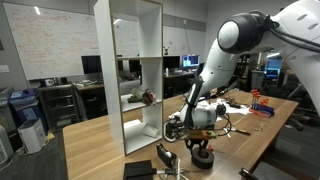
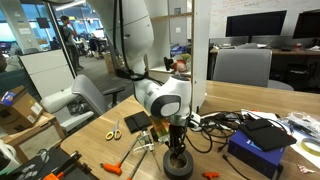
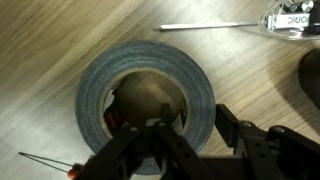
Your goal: Pick up the seal tape from the shelf and put it on the table
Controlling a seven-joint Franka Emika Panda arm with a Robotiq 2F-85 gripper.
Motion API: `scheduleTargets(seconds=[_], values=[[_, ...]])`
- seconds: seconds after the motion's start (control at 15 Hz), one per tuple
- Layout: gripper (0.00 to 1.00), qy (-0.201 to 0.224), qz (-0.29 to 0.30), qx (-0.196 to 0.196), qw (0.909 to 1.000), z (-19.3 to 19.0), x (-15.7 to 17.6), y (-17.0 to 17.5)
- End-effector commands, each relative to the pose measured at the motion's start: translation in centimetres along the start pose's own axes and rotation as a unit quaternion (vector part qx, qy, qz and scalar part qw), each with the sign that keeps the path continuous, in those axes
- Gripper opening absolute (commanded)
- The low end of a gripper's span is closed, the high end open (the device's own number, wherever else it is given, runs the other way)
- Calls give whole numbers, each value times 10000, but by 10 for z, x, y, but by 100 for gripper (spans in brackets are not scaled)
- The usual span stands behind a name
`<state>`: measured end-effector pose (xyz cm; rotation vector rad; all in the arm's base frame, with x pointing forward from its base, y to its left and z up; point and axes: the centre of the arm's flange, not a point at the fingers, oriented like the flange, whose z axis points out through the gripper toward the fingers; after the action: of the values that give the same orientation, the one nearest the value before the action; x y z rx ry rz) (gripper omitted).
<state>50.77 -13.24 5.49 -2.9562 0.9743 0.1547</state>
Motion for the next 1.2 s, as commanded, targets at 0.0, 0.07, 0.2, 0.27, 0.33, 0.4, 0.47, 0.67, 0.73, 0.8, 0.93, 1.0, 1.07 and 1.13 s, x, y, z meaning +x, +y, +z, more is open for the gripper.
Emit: scheduleTargets(seconds=[0.0, 0.07, 0.2, 0.27, 0.33, 0.4, 0.47, 0.67, 0.73, 0.8, 0.93, 1.0, 1.07, 1.13], values=[[74, 37, 114, 90, 9999, -4, 12, -3], [82, 33, 115, 88, 9999, -6, 13, -4], [100, -112, 61, 33, 9999, -23, 11, -7], [100, -187, 24, 8, 9998, -38, 8, -9], [100, -234, -1, -13, 9997, -52, 5, -12], [100, -236, -51, -40, 9997, -74, 2, -16], [100, -277, -110, -19, 9996, -92, 0, -20], [100, -300, -210, 12, 9993, -155, -8, -34], [100, -338, -264, 76, 9990, -177, -13, -38], [100, -344, -319, 82, 9989, -199, -19, -42], [100, -405, -468, 92, 9980, -242, -35, -48], [100, -444, -550, 94, 9975, -263, -45, -49], [100, -533, -706, 157, 9960, -283, -56, -49], [100, -565, -807, 160, 9950, -303, -70, -50]])
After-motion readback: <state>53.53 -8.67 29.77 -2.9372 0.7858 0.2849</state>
